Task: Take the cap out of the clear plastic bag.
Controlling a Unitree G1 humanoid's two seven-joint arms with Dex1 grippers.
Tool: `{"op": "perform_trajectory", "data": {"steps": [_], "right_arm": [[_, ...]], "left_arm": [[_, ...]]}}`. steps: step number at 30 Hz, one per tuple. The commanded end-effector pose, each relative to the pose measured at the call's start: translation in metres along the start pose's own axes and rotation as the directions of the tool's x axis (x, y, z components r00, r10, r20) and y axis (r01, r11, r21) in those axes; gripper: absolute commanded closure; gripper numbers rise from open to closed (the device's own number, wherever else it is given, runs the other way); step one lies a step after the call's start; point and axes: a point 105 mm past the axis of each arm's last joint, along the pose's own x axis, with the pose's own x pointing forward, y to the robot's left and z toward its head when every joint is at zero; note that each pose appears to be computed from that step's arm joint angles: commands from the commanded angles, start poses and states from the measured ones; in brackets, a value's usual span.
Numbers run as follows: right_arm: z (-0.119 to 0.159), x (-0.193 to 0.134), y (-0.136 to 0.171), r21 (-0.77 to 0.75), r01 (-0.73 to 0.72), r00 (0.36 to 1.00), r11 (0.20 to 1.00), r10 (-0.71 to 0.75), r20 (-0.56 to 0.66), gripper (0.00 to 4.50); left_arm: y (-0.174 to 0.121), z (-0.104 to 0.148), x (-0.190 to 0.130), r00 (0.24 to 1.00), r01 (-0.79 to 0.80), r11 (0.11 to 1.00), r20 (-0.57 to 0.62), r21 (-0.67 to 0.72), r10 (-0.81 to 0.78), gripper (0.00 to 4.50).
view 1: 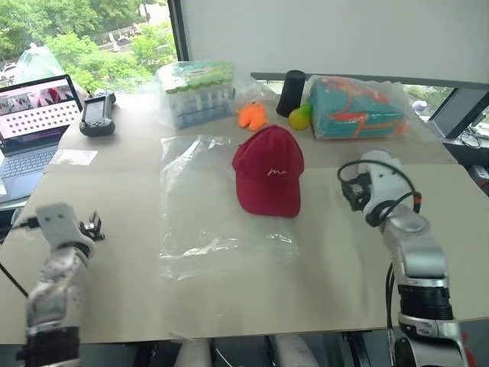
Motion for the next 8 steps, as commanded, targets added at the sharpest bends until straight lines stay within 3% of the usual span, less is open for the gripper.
{"op": "perform_trajectory", "data": {"steps": [1, 5, 8], "right_arm": [[-0.004, -0.002, -0.010, -0.035, 0.083, 0.995, 0.996, -0.081, 0.052, 1.50], [-0.013, -0.002, -0.010, 0.038, 0.073, 0.997, 0.997, -0.074, 0.018, 1.50], [-0.015, -0.007, -0.013, 0.006, 0.100, 0.995, 0.995, -0.100, 0.014, 1.50]], "left_arm": [[0.007, -0.025, -0.006, 0.994, -0.101, 0.995, -0.041, -0.026, 0.100, 1.98], [0.010, -0.026, -0.006, 0.994, -0.108, 0.992, -0.015, -0.072, 0.107, 1.98], [0.018, -0.019, -0.002, 0.993, -0.117, 0.989, 0.017, -0.092, 0.119, 1.98]]}}
